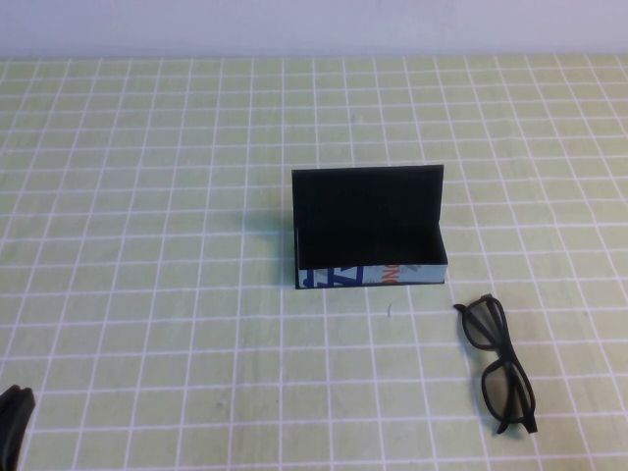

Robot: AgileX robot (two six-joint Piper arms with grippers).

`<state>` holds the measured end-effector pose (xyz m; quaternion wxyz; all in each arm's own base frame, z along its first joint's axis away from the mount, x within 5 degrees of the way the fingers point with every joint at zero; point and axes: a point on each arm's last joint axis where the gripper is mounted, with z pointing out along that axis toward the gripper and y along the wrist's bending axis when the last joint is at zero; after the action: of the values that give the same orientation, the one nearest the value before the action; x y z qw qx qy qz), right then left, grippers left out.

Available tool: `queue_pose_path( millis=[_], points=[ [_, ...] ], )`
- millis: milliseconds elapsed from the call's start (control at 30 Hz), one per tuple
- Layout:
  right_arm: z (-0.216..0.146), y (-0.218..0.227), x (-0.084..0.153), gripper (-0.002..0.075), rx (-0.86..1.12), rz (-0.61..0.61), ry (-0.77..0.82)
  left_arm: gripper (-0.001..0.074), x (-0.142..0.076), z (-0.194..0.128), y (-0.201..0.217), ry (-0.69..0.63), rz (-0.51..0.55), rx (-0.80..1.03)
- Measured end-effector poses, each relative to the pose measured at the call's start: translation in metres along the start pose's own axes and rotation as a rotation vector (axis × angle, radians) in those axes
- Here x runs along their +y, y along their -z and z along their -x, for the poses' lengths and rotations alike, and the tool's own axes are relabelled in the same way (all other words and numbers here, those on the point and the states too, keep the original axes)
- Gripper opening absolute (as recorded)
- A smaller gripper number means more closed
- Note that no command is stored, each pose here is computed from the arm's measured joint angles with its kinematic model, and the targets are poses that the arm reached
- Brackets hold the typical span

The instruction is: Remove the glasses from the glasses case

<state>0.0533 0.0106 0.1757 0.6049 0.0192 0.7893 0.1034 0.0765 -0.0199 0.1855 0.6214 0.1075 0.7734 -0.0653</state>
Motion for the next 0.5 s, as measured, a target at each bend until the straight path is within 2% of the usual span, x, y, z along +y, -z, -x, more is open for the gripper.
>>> queue_pose_path(
  millis=[500],
  points=[
    [-0.0001, 0.0, 0.0001, -0.0018, 0.001, 0.001, -0.002, -0.0004, 0.0014, -0.0003, 0.0, 0.008, 0.016, 0.003]
  ],
)
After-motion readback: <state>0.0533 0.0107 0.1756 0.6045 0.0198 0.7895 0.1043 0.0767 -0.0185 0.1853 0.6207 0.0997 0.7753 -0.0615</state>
